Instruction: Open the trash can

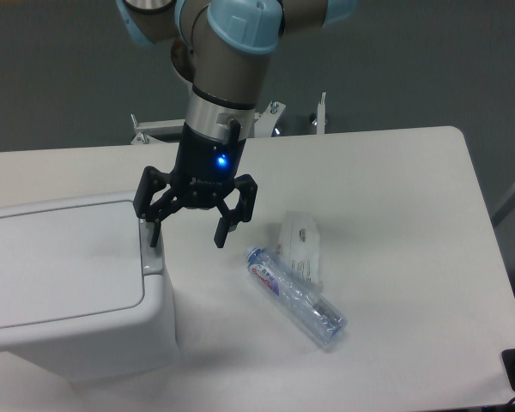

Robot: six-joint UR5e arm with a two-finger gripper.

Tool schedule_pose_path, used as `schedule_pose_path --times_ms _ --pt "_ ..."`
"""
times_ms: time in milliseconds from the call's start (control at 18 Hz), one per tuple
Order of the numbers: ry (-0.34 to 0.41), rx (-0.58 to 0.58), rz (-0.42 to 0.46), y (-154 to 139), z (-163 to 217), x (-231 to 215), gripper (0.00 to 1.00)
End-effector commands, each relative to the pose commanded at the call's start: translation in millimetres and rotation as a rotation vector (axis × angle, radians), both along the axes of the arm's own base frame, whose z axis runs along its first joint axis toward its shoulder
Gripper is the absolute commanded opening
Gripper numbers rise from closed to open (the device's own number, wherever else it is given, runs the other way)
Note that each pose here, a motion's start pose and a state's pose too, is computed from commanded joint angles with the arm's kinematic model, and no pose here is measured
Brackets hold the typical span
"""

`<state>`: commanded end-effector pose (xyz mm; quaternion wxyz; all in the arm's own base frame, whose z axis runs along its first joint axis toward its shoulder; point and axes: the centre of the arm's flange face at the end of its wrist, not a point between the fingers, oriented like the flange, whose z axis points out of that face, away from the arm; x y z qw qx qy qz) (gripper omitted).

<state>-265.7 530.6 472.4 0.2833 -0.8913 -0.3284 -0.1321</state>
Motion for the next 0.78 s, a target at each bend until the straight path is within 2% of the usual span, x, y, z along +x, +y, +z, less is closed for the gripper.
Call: schedule_pose_path --times_ms 778 --pt "-0.002 -0.008 -0.004 3.1 -9.7 -2.1 1.00"
